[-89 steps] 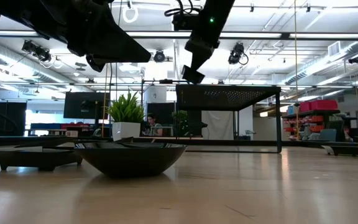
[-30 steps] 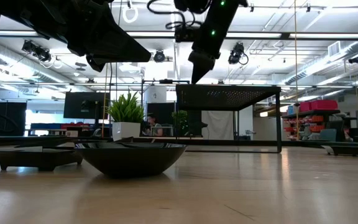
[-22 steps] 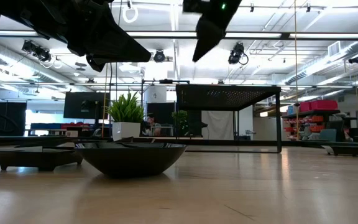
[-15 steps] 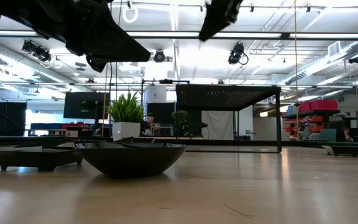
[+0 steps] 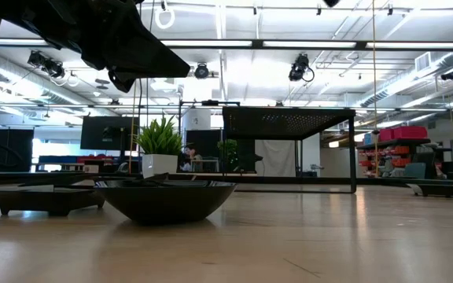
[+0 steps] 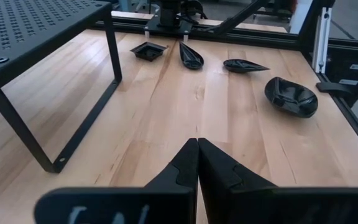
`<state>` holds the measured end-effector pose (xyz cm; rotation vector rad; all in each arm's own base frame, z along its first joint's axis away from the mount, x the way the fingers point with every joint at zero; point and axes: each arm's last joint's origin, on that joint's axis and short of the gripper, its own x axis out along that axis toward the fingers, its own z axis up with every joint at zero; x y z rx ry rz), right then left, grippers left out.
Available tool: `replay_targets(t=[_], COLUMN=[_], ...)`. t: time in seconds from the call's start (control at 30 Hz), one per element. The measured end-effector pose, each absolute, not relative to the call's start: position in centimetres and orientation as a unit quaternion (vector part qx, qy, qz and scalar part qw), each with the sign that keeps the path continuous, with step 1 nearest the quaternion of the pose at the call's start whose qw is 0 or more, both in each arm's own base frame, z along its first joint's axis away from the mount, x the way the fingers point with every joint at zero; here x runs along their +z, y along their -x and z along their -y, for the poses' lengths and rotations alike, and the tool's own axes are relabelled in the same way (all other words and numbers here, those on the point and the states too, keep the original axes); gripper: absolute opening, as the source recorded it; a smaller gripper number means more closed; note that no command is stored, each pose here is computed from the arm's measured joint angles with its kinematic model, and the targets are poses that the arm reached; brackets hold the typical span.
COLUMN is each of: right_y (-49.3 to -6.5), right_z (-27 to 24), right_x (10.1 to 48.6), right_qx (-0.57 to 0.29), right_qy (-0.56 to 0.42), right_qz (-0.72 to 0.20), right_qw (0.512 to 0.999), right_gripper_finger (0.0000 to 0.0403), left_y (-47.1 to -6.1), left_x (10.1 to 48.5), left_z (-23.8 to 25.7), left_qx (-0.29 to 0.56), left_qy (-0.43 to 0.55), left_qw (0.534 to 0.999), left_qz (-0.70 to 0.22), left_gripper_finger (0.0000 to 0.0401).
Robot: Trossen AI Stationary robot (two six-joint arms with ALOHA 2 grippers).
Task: Pick & Place Mini shaped plates
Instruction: Stack the drop shaped plate on top of the drop shaped plates on the shelf
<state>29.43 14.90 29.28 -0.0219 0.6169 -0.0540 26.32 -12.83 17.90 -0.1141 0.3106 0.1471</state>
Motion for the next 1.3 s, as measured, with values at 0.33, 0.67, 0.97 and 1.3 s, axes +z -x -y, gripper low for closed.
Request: replay_targets(t=[0.33,0.67,0.97,1.3], right_y=[-24.8,-24.7,-22.2,-18.4], right_z=[-21.0,-21.0,-17.7,-15.4], right_x=[25.1,24.6,23.4,20.9], right_qx=[0.070,0.044,-0.013,0.006], right_qy=[-0.080,-0.072,-0.034,0.160], right_qz=[-0.315,-0.312,-0.480,-0.629], right_qw=[0.943,0.946,0.876,0.761], right_gripper_finger=[0.0072,0.0080,0.0199,0.0324], left_y=[-26.4,-26.9,-26.9,-27.2], left_x=[18.1,18.1,18.1,18.1], left_z=[12.7,11.7,11.7,11.0], left_qx=[0.086,0.104,0.094,0.107], left_qy=[0.058,0.063,0.069,0.071], left_qw=[0.984,0.983,0.983,0.981], left_qz=[-0.144,-0.140,-0.143,-0.142], left_gripper_finger=[0.0014,0.0014,0.0014,0.0014])
